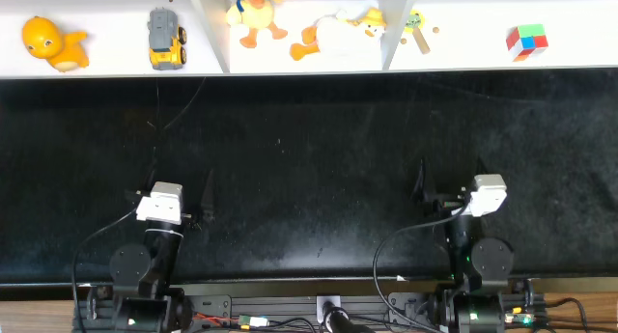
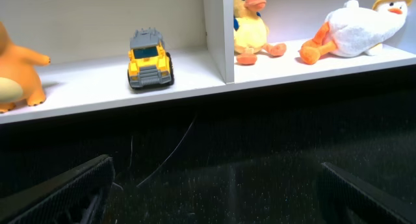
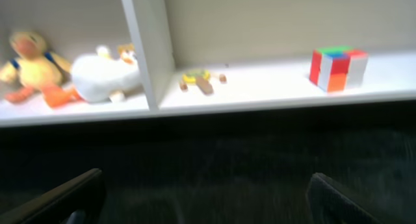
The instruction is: Store Toys
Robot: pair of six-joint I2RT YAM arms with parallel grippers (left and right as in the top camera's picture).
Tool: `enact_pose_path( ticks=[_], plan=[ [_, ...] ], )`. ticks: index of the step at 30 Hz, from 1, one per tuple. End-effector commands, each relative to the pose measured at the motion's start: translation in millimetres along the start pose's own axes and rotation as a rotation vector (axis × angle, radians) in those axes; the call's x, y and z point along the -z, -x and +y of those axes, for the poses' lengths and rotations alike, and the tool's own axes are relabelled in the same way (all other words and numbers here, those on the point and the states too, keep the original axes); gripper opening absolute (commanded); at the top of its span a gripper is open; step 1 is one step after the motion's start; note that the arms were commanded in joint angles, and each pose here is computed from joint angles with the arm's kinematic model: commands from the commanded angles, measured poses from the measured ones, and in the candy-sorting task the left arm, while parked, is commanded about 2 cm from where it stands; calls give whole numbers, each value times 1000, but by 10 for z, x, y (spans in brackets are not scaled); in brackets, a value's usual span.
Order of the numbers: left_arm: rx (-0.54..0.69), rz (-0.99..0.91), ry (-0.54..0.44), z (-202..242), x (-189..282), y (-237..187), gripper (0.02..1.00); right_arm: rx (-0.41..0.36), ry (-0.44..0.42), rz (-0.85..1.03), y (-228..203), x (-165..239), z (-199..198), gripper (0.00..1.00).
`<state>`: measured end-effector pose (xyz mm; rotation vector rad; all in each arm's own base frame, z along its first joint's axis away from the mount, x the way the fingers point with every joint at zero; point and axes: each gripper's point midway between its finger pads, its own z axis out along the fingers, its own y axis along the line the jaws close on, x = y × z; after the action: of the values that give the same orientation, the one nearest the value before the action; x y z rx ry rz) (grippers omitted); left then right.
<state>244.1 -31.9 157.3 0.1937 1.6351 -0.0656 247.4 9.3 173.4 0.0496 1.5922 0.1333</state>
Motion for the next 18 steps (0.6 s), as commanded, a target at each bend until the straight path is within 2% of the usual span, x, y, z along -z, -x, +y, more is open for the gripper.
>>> enact_pose_path(
  ticks=[1,18],
  plan=[
    [-16,-4,-2,-6,5,7,996,-6,34,-13,-6,9,62,996],
    [-16,-4,-2,-6,5,8,998,-5,82,-5,-25,13,180,996]
  ],
)
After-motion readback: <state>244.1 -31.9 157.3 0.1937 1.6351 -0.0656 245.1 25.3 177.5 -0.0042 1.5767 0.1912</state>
